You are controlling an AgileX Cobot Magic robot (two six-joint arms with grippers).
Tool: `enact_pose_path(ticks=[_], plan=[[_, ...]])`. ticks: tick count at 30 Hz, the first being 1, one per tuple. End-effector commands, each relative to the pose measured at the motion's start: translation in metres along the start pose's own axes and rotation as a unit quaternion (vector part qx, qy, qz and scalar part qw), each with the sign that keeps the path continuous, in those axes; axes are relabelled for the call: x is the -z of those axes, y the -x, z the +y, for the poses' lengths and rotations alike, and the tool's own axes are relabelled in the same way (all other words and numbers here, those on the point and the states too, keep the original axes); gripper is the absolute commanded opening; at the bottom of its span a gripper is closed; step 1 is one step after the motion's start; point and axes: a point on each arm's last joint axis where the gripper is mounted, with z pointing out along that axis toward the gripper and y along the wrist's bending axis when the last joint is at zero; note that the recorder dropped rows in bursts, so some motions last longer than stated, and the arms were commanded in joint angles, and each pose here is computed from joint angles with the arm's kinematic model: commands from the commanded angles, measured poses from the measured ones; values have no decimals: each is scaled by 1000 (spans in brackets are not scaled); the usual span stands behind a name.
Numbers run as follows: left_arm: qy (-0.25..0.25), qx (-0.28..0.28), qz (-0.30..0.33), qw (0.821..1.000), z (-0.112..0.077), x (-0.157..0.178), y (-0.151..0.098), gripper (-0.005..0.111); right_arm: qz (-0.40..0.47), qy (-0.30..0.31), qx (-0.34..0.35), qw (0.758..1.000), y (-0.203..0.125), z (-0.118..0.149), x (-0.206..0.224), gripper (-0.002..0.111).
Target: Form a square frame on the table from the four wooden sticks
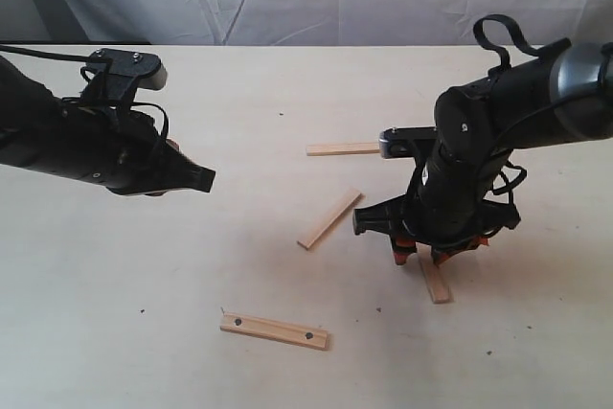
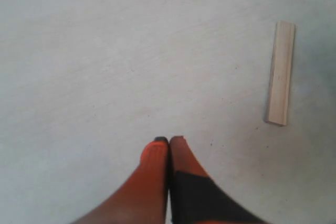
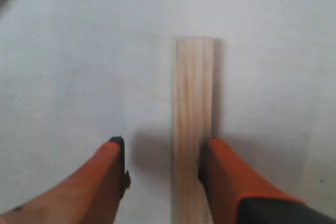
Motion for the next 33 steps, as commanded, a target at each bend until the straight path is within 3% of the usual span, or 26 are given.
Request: enact_pose_path(ticks=[1,15,21,33], plan=[[2,5,1,1000,1,-1,-1,0,12,-10,7,1000,-1,-2,-13,46],[3,5,0,1000,1,-1,-1,0,7,-34,13,999,0,-7,-12,46],[3,5,0,1000,1,-1,-1,0,-32,4,-5,999,1,-1,20,46],[3,5,0,1000,1,-1,-1,0,-11,24,-46,999,2,4,-4,46]])
